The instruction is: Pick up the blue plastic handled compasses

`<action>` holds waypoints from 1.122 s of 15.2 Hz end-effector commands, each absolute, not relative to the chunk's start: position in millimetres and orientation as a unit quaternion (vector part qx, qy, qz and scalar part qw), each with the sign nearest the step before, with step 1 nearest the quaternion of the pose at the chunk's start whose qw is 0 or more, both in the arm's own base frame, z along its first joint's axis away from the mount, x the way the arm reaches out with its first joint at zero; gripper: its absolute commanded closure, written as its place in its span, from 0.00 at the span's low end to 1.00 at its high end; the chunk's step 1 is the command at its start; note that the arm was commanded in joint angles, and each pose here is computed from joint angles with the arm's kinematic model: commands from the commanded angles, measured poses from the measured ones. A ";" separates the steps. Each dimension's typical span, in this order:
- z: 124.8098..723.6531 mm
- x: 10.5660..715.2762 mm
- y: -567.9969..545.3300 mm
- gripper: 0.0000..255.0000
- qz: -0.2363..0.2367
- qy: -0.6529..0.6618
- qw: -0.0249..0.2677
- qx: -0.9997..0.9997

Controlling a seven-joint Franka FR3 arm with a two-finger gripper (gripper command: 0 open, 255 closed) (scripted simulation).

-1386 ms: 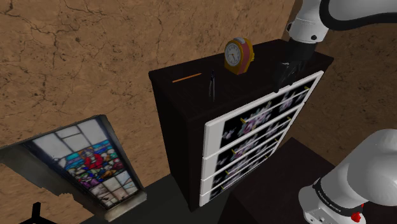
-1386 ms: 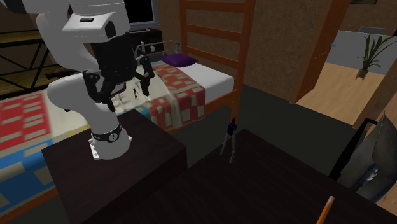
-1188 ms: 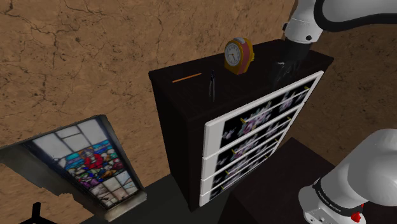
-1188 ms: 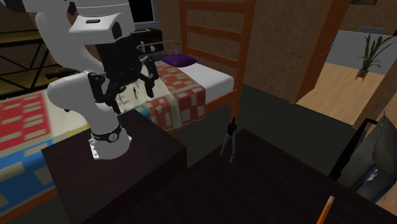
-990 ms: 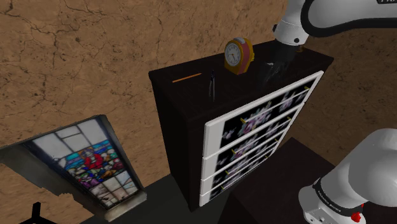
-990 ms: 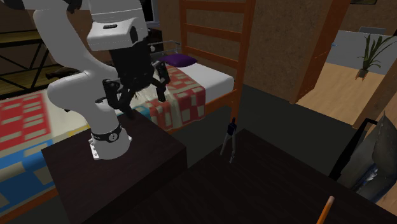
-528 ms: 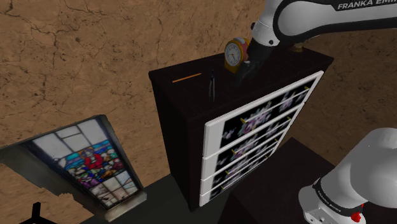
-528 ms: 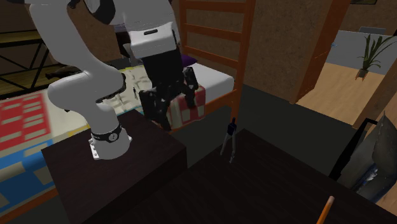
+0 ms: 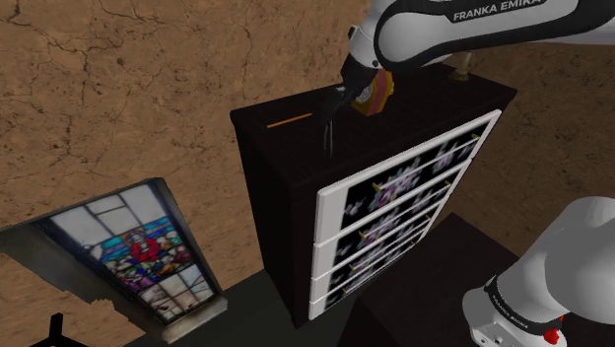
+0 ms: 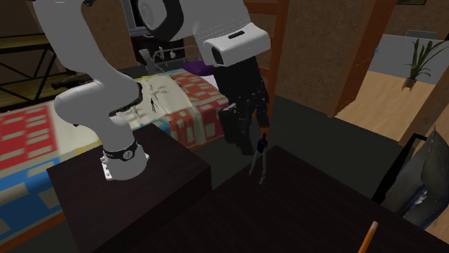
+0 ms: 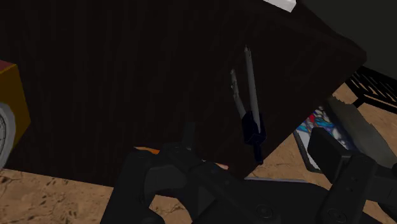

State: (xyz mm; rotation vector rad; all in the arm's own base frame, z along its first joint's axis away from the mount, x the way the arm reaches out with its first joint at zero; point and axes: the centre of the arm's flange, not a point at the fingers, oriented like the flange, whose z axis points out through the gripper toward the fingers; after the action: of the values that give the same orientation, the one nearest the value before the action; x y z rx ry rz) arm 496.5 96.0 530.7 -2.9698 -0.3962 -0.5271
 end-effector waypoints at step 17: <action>492.3 505.5 105.6 1.00 -0.187 -0.140 0.051 -0.971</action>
State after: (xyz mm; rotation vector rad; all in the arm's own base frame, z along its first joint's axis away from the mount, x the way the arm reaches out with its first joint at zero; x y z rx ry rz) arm 505.5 105.6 492.3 -2.9545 -0.4259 -0.5693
